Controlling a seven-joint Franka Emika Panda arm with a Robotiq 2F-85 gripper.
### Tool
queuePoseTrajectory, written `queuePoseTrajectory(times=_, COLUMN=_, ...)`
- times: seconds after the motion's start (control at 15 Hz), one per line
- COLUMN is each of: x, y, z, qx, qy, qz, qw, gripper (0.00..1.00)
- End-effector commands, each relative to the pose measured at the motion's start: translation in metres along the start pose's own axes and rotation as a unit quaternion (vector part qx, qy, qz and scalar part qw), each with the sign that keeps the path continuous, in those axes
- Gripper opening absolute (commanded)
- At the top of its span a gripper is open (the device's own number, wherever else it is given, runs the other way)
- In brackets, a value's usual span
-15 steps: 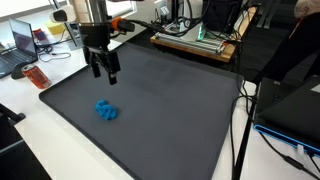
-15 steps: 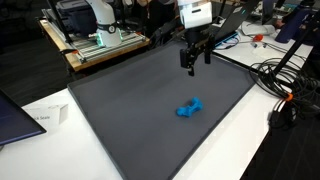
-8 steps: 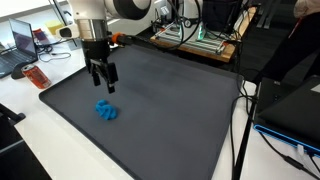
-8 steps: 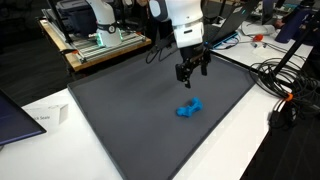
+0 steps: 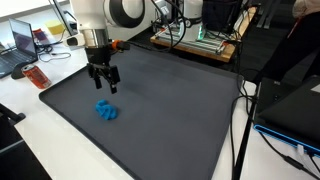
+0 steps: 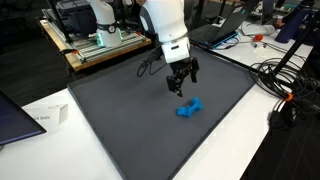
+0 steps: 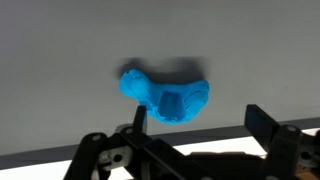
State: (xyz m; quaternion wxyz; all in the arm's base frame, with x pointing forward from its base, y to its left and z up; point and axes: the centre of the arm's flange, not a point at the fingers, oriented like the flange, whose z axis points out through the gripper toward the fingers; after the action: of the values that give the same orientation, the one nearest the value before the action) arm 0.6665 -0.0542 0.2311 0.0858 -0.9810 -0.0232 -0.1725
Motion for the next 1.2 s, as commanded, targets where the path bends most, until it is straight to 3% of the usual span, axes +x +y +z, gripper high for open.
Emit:
queuePoseTrajectory(times=0.0, x=-0.016, y=0.021, z=-0.005, qx=0.038, qy=0.010, qz=-0.032, qw=0.9987, gripper=1.00)
queuePoseTrajectory(times=0.53, x=-0.016, y=0.063, z=-0.009, qx=0.072, qy=-0.003, qz=-0.106, qw=0.9917, gripper=1.00)
queuePoseTrajectory(times=1.13, x=0.001, y=0.104, z=-0.002, qx=0.106, qy=0.004, qz=-0.182, qw=0.9776, gripper=1.00)
